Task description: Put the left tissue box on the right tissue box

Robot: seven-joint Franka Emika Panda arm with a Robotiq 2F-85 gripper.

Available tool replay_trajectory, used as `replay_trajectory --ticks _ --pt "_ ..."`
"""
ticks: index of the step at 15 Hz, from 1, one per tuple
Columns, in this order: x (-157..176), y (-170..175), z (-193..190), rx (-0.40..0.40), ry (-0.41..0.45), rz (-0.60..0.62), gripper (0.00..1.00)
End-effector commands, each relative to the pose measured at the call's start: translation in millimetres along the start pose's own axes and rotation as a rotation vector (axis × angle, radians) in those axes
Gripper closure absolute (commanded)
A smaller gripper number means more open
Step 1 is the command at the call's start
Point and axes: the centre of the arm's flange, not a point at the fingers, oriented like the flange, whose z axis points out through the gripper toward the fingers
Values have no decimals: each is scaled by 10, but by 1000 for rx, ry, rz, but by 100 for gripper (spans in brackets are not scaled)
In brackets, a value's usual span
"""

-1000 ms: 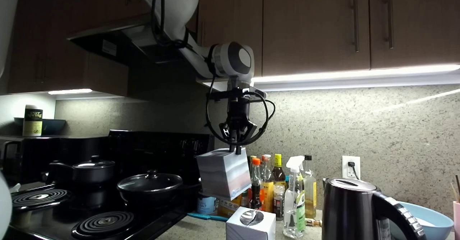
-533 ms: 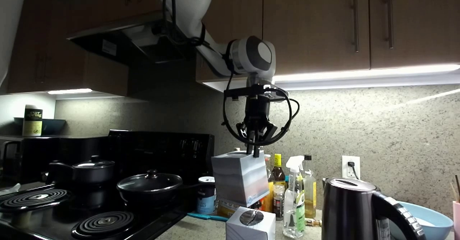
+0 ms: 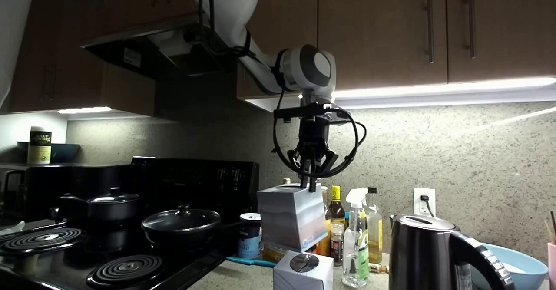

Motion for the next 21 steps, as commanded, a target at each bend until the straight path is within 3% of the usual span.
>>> replay_trajectory --ticks 1,9,11,12,14,15,21 --pt "68 238 -1 2 -10 -60 95" --pt "114 497 206 -19 -48 -233 95" --pt "91 445 230 1 -43 -192 95" --pt "98 443 248 1 -46 -195 79" --pt "101 440 253 1 -47 -195 79" --pt "101 440 253 1 -47 -195 95" --pt "147 451 258 -5 -54 -240 95"
